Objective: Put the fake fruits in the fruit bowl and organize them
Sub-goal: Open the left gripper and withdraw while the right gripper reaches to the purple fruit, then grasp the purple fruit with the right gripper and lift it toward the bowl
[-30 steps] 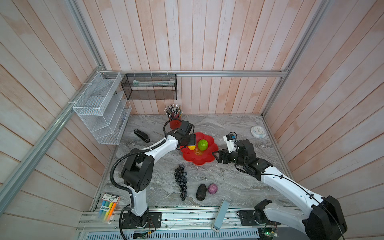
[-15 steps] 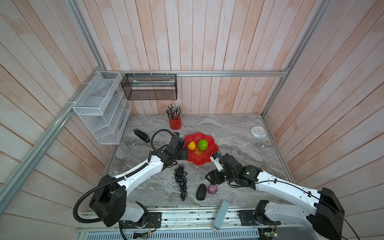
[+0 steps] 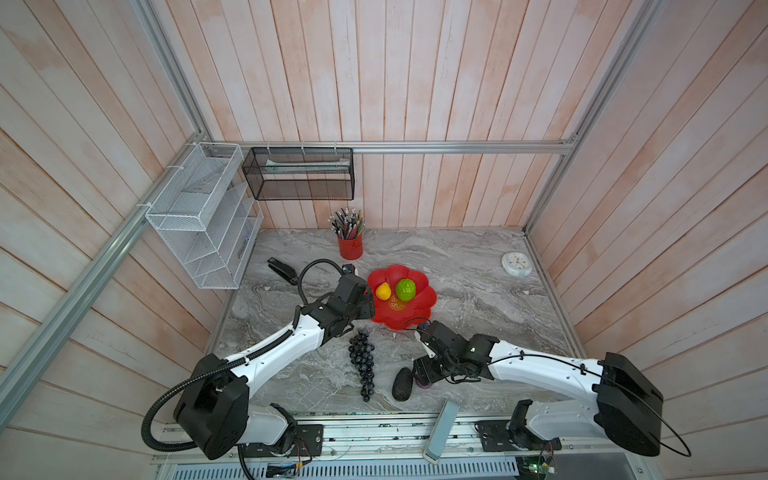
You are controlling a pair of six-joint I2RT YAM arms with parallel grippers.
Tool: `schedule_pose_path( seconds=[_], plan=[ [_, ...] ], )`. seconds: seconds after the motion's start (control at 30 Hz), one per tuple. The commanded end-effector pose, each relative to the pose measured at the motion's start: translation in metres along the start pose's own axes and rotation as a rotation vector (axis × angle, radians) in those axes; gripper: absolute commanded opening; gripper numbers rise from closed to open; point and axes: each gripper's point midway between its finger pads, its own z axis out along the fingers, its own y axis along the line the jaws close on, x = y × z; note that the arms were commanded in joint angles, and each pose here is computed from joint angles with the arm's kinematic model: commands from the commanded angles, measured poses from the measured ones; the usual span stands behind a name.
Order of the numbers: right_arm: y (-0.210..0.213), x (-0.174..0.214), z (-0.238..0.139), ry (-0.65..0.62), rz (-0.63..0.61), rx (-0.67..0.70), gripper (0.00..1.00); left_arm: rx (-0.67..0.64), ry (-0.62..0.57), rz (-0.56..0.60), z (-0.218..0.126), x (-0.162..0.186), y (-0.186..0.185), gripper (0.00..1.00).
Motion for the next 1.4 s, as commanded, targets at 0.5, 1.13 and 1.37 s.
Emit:
schedule_pose_path(
  seconds=[0.5, 1.13, 1.37],
  plan=[
    [-0.007, 0.015, 0.012, 0.049, -0.008, 0.018, 0.39, -0.025, -0.006, -0.010, 0.002, 0.002, 0.008, 0.72],
    [-0.012, -0.161, -0.085, -0.421, -0.046, 0.012, 0.38, -0.056, -0.001, -0.078, -0.018, 0.018, 0.027, 0.72],
    [-0.027, -0.204, -0.060, -0.451, -0.083, 0.029, 0.38, -0.061, 0.007, -0.114, -0.026, 0.028, 0.035, 0.72]
  ],
)
